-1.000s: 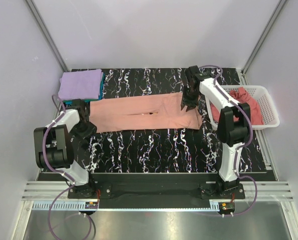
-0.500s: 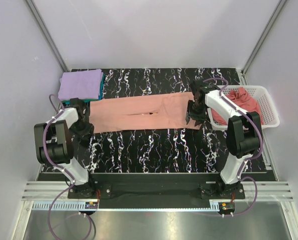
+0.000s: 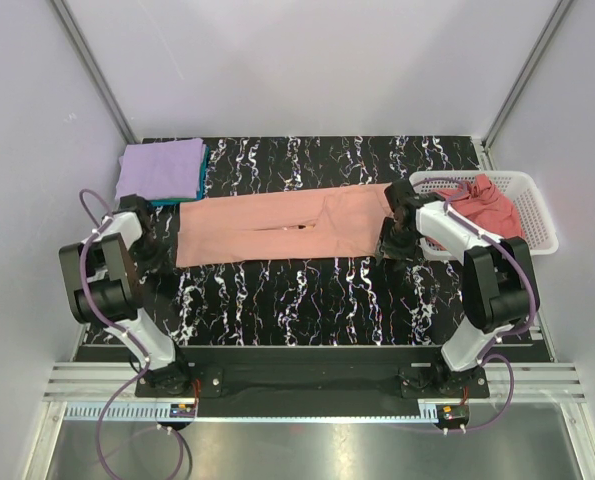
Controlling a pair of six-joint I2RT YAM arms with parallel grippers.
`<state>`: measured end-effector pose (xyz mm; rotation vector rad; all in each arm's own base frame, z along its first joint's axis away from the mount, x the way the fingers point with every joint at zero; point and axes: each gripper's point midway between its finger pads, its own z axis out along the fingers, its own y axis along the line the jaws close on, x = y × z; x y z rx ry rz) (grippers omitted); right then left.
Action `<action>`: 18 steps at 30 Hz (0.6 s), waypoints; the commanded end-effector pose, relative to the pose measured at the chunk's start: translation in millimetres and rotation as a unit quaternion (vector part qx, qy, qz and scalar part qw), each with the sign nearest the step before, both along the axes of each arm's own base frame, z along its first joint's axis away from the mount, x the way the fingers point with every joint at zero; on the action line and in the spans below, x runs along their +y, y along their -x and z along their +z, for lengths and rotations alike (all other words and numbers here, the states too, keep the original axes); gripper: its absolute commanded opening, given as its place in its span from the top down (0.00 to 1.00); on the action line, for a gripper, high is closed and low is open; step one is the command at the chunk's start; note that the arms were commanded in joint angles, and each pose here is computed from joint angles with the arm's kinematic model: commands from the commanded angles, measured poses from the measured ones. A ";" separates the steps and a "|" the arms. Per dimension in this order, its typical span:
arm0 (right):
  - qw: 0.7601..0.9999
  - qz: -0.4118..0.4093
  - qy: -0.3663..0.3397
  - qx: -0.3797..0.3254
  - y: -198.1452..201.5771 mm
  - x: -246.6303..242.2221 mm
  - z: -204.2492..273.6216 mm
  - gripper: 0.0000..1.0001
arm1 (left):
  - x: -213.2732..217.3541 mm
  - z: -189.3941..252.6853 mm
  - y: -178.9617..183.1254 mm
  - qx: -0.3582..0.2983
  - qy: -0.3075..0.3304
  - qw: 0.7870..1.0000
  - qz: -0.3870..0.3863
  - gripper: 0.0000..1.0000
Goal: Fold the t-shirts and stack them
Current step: Fold the tshirt
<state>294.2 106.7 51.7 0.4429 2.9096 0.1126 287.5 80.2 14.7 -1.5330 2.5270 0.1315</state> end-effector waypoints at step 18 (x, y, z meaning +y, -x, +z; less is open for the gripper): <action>0.996 -0.029 -0.063 -0.054 -16.4 19.2 7.2 0.43 | -26.5 21.3 -33.8 -0.207 0.079 0.975 -0.016 0.49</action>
